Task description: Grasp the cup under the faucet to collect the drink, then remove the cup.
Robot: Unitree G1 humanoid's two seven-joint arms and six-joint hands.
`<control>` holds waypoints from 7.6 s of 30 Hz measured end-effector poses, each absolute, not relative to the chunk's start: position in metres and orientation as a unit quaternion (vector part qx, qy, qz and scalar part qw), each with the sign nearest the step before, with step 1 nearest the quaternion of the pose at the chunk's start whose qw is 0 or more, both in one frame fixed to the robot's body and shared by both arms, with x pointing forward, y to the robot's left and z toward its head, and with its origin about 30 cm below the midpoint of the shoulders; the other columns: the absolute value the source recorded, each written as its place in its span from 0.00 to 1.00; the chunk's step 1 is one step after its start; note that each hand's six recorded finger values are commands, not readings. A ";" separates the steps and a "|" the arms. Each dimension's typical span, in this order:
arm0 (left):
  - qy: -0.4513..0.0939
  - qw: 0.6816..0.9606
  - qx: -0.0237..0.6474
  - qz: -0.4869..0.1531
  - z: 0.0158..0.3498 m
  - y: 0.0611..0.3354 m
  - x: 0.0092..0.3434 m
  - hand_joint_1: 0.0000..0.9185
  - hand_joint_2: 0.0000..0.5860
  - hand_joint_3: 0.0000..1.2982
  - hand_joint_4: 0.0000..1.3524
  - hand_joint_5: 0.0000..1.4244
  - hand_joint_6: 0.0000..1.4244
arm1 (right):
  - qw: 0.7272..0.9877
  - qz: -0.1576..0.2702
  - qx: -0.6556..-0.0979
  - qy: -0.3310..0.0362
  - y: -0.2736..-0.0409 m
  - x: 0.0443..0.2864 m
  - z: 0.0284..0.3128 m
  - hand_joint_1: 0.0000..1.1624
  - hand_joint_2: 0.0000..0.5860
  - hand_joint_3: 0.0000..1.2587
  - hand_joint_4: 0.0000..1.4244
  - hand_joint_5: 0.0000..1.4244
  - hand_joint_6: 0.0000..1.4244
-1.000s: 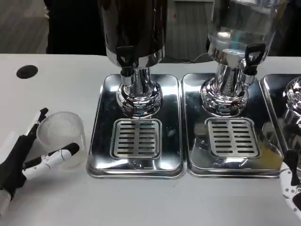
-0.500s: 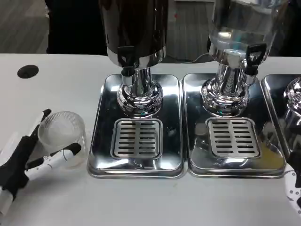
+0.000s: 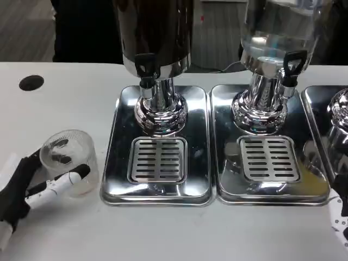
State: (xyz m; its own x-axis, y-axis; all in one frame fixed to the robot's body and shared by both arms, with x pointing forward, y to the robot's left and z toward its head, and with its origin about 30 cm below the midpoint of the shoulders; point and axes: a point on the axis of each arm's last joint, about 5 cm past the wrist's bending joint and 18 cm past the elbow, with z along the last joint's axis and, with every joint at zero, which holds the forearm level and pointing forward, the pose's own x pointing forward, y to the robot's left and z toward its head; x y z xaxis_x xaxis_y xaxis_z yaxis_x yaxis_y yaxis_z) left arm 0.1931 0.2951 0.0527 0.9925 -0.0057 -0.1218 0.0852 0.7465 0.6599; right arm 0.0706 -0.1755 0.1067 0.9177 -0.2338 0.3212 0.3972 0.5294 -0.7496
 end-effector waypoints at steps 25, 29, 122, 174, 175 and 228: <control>0.035 0.936 0.348 0.045 0.053 0.298 0.187 0.26 0.29 0.37 0.43 0.28 0.17 | 0.871 -0.186 -0.447 -0.088 -0.175 0.069 0.104 0.57 0.87 0.30 0.24 0.18 0.13; 0.028 0.937 0.346 0.046 0.054 0.296 0.189 0.26 0.29 0.37 0.43 0.28 0.17 | 0.871 -0.185 -0.447 -0.085 -0.176 0.069 0.103 0.57 0.87 0.30 0.24 0.18 0.13; -0.020 0.931 0.363 0.010 0.049 0.182 0.245 0.11 0.34 0.40 0.02 0.12 0.14 | 0.879 -0.213 -0.420 -0.072 -0.186 0.051 0.099 0.58 0.87 0.30 0.25 0.18 0.13; -0.020 0.915 0.392 -0.091 0.055 0.181 0.246 0.22 0.01 0.00 0.00 0.00 0.00 | 0.883 -0.228 -0.401 -0.083 -0.190 0.047 0.098 0.59 0.88 0.31 0.26 0.20 0.13; -0.021 0.915 0.391 -0.094 0.055 0.181 0.246 0.20 0.00 0.00 0.00 0.00 0.00 | 0.884 -0.228 -0.400 -0.084 -0.190 0.047 0.098 0.59 0.88 0.31 0.26 0.20 0.13; -0.116 0.923 0.359 -0.072 0.138 0.219 0.219 0.05 0.02 0.00 0.00 0.00 0.00 | 0.888 -0.230 -0.389 -0.082 -0.185 0.050 0.094 0.61 0.89 0.31 0.27 0.20 0.13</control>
